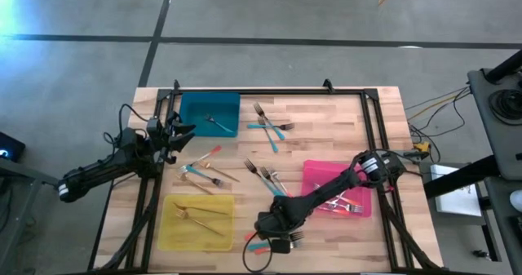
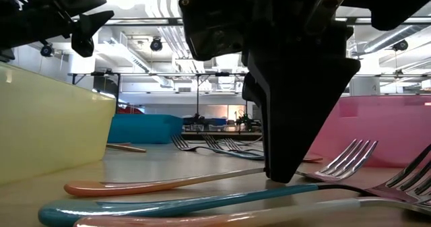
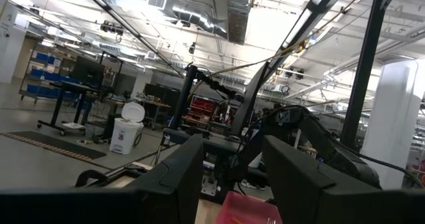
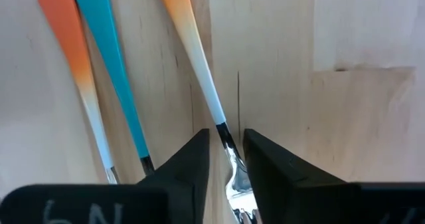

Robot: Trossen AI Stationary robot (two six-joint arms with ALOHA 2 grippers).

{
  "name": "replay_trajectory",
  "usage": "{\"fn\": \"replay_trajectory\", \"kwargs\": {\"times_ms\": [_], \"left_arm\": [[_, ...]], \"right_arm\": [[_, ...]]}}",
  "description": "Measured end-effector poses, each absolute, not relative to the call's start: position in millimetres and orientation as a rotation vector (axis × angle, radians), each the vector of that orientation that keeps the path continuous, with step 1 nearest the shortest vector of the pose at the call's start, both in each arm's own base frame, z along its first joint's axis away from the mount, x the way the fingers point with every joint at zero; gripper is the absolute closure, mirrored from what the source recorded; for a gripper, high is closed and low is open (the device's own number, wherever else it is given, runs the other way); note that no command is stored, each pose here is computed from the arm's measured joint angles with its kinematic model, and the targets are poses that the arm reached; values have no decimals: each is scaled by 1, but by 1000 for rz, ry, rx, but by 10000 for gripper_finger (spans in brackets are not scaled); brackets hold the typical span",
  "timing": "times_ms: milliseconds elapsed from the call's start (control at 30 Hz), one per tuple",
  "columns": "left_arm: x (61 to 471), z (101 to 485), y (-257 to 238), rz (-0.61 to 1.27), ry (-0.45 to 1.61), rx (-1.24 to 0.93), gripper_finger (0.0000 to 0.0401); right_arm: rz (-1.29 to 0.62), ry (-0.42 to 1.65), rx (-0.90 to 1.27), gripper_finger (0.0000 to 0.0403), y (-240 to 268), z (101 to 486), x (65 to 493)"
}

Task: Sort silverware by color (type)
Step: Put the orange fork into the red bin

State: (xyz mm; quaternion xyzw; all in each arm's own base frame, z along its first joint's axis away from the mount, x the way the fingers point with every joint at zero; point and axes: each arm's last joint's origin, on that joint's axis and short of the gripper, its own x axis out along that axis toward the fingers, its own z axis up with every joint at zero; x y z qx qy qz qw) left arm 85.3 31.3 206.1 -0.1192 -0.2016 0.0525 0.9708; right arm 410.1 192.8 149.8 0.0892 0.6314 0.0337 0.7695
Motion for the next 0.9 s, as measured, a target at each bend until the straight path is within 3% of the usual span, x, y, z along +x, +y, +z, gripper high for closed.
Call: {"fn": "replay_trajectory", "kwargs": {"times_ms": [233, 333, 500, 900], "left_arm": [[85, 206, 31, 106, -407, -241, 260], [85, 206, 31, 106, -407, -241, 260], [85, 206, 31, 106, -407, -241, 260], [85, 206, 31, 106, -407, -241, 260]], "right_arm": [[70, 1384, 275, 288, 191, 150, 412], [59, 1385, 288, 306, 190, 151, 412], [51, 1376, 316, 380, 186, 151, 416], [2, 1368, 402, 392, 183, 164, 416]]}}
